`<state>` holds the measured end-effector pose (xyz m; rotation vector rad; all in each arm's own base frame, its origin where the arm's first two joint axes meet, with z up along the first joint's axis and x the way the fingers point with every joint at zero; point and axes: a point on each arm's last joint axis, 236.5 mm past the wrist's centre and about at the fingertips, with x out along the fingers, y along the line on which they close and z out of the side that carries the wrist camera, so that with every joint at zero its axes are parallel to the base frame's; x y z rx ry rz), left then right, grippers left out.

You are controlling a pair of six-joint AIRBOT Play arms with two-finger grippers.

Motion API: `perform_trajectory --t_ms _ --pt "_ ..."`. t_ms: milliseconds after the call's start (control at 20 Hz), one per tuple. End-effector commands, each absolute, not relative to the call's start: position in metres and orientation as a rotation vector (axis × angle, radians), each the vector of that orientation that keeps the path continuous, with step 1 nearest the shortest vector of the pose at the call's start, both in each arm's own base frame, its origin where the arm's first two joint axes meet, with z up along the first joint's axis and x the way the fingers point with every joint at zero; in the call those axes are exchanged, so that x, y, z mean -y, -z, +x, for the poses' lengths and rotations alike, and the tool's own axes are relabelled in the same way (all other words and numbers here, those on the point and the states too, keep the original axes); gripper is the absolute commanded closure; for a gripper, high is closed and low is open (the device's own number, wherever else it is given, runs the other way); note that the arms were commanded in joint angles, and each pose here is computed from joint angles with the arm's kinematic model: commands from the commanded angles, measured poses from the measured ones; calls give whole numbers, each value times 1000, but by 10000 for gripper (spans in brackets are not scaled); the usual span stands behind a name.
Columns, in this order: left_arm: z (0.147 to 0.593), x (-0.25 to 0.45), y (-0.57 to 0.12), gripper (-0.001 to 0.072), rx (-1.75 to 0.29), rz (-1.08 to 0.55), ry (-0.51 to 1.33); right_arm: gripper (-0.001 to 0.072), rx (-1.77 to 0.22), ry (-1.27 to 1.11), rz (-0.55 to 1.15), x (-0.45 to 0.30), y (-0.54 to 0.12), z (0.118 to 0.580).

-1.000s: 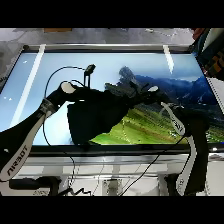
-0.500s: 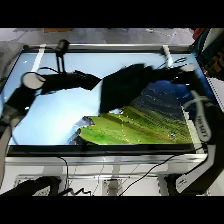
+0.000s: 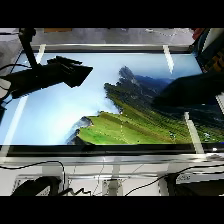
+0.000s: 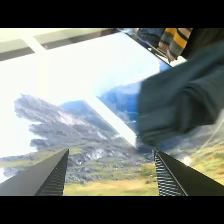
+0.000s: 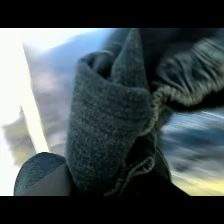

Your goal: Fold the clothes and pants, and hang the long-sleeved shirts on hangers.

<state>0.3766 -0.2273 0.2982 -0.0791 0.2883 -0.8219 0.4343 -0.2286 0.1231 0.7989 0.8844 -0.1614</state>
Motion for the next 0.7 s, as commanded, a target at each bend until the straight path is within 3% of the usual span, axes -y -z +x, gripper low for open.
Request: perform_trajectory --t_ms 0,350,450,500,550,650 --pt "374 226 -304 146 -274 -76 820 671 -957 572 905 322 -98 339" --pt "375 225 -305 146 -267 -79 814 671 -1130 1120 949 379 -74 206" --pt "375 225 -305 146 -267 -79 814 670 -1158 1148 988 372 -73 197" --pt "375 225 -305 146 -267 -79 814 636 -1167 1151 997 370 -72 196" --pt "375 225 -305 146 -267 -79 814 494 -1156 1167 1016 370 -72 196" --pt "375 225 -305 146 -267 -79 814 -8 -1120 1210 1063 371 -73 197"
